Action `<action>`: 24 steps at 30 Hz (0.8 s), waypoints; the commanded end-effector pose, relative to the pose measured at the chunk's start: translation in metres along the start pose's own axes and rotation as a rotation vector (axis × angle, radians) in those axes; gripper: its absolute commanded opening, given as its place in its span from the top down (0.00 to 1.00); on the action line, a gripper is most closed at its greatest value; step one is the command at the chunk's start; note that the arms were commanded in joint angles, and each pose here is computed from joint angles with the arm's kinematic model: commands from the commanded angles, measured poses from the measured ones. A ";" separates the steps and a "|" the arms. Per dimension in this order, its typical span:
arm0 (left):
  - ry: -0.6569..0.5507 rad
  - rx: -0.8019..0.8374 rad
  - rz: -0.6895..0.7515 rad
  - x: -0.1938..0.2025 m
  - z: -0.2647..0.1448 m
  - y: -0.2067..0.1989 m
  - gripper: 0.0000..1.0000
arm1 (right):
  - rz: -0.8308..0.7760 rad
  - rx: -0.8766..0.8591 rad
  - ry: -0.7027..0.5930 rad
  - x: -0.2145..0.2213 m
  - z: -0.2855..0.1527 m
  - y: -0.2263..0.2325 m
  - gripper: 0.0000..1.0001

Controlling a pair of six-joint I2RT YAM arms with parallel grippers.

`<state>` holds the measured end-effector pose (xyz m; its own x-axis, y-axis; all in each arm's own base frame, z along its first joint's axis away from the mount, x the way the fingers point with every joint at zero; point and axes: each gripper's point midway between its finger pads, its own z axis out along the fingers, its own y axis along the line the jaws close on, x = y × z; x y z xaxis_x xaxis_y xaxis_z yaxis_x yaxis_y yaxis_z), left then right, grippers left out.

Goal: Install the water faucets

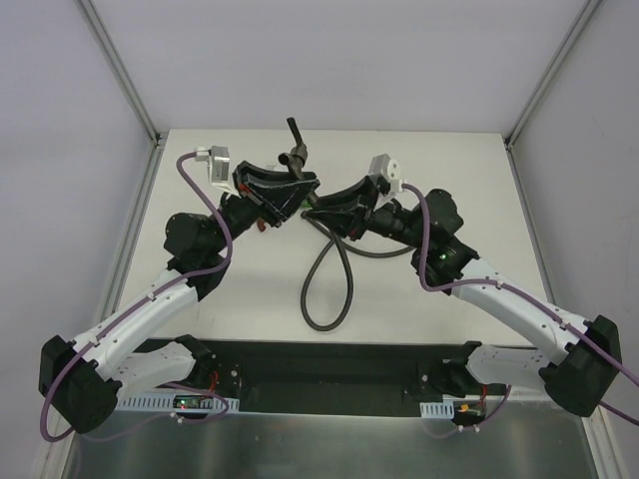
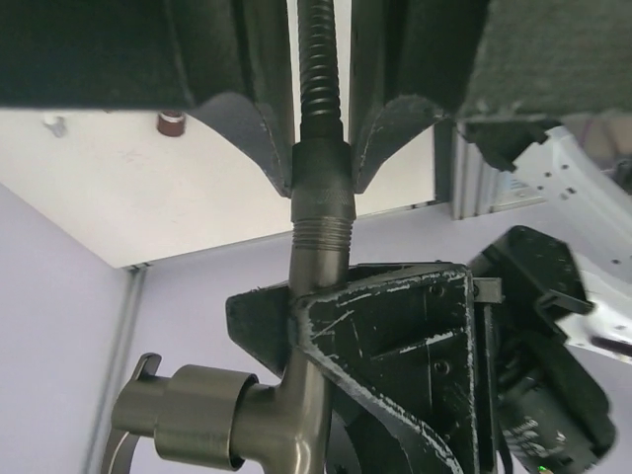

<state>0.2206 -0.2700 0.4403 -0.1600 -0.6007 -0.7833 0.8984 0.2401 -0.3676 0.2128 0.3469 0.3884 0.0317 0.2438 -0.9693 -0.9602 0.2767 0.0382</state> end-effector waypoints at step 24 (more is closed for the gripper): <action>0.138 0.445 0.282 0.005 -0.015 -0.077 0.70 | 0.264 -0.312 -0.330 -0.102 -0.016 -0.004 0.98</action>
<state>0.1818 -0.2805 0.4620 0.0014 -0.5321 -0.8467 0.9933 0.0987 -0.0604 0.1847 0.3312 0.4180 -0.2596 0.3506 -0.8998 -0.9574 -0.2153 0.1923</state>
